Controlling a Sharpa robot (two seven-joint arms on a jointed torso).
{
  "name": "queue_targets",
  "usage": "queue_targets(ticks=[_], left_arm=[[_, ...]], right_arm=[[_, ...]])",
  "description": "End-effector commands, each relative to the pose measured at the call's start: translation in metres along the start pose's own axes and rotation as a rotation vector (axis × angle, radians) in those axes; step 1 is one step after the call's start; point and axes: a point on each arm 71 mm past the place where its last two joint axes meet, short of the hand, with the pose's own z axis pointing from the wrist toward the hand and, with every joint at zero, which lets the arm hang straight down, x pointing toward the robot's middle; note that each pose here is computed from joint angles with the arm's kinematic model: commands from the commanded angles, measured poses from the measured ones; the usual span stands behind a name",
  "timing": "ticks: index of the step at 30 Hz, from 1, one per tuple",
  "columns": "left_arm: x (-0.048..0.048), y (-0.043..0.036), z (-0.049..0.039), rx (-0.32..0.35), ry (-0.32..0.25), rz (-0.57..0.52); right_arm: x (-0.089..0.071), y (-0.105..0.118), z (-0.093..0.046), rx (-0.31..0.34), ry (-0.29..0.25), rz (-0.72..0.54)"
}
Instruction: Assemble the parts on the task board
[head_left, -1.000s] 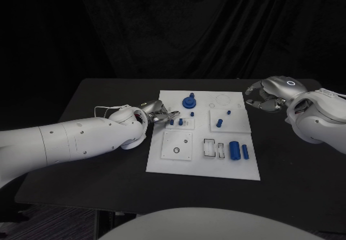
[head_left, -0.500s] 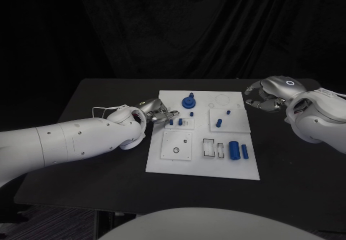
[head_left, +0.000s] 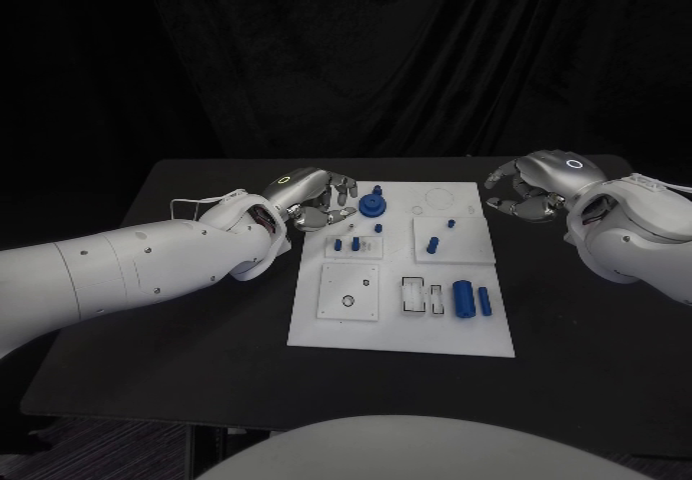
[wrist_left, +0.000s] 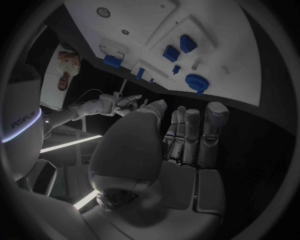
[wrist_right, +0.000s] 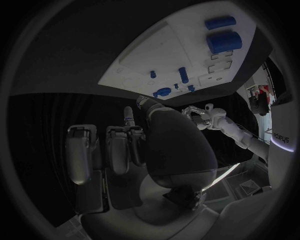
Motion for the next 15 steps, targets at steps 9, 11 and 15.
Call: queue_targets(ticks=[9, 11, 15], left_arm=[[0.0002, -0.0079, 0.0194, 0.275, 0.145, 0.114], [0.0025, -0.0079, 0.0232, 0.273, 0.180, 0.141], [0.0066, -0.0074, 0.0310, 0.247, 0.231, 0.210]], right_arm=[[-0.005, 0.001, -0.003, -0.001, -0.038, 0.016], [-0.005, 0.002, -0.003, -0.004, -0.039, 0.017], [-0.006, 0.003, -0.003, -0.006, -0.040, 0.017]])
